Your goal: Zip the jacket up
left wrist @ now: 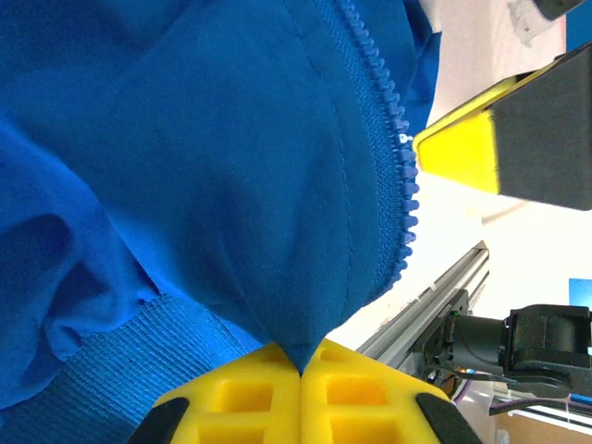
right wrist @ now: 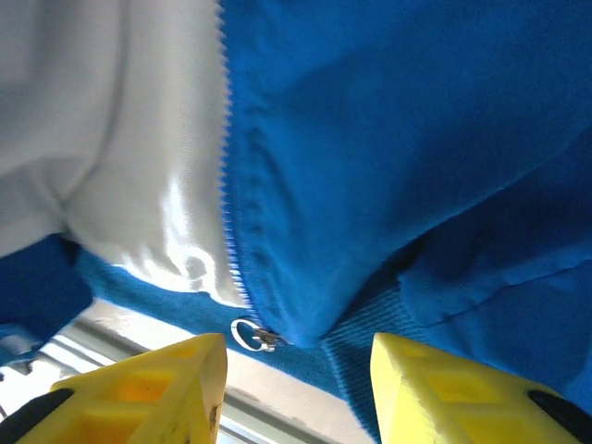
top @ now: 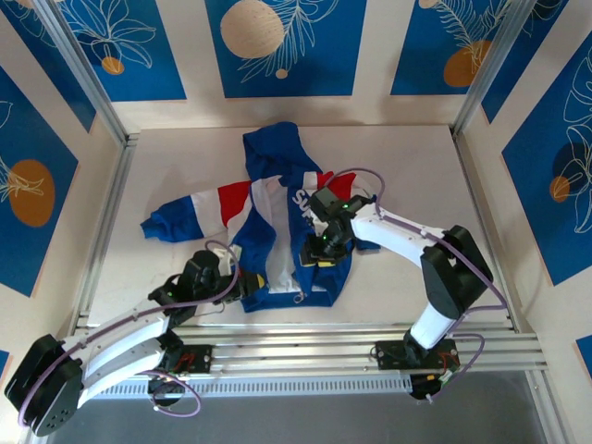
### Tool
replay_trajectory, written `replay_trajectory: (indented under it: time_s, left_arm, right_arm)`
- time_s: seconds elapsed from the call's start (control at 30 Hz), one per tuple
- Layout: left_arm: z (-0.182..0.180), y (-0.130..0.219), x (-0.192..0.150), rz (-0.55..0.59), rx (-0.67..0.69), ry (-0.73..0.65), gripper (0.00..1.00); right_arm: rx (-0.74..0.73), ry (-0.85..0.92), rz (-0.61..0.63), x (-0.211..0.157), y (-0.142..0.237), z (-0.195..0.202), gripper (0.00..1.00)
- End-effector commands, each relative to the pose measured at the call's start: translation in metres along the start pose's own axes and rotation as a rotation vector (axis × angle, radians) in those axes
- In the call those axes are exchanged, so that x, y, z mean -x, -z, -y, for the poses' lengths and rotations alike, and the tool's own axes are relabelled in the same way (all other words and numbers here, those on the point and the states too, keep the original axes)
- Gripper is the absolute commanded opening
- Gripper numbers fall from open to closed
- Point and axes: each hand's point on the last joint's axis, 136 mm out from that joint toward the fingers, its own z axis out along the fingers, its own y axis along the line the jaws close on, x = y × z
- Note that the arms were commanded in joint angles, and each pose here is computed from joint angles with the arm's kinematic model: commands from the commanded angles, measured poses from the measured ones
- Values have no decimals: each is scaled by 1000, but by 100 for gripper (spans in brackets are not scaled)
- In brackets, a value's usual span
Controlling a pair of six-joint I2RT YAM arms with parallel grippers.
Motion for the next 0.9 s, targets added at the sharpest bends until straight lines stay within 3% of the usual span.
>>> replay_trajectory:
  time_s: [0.0, 0.07, 0.17, 0.27, 0.47, 0.63, 0.7, 0.8, 0.87]
  left_arm:
    - [-7, 1, 0, 6, 21, 19, 0]
    - [-8, 1, 0, 4, 21, 18, 0]
    - [-9, 1, -1, 5, 23, 18, 0]
    - [-14, 1, -1, 6, 49, 8, 0]
    - [-20, 4, 5, 22, 118, -24, 0]
    - [-31, 5, 5, 21, 187, -25, 0]
    - [-37, 6, 5, 23, 216, -17, 0]
    - [-42, 9, 4, 25, 241, -9, 0]
    - [-47, 12, 3, 30, 258, -3, 0]
  right_arm:
    - [-101, 6, -67, -9, -17, 12, 46]
    - [-95, 21, -81, -6, -24, 3, 42]
    - [-73, 52, -58, -1, -23, -14, 14]
    - [-56, 82, -19, 5, -9, -28, 0]
    - [-61, 136, -30, 1, 23, -51, 0]
    - [53, 130, -117, -6, 9, -77, 4]
    - [126, 107, -161, -8, -1, -90, 12]
    - [273, 92, -171, -9, -2, -114, 31]
    - [366, 99, -142, -7, 6, -128, 35]
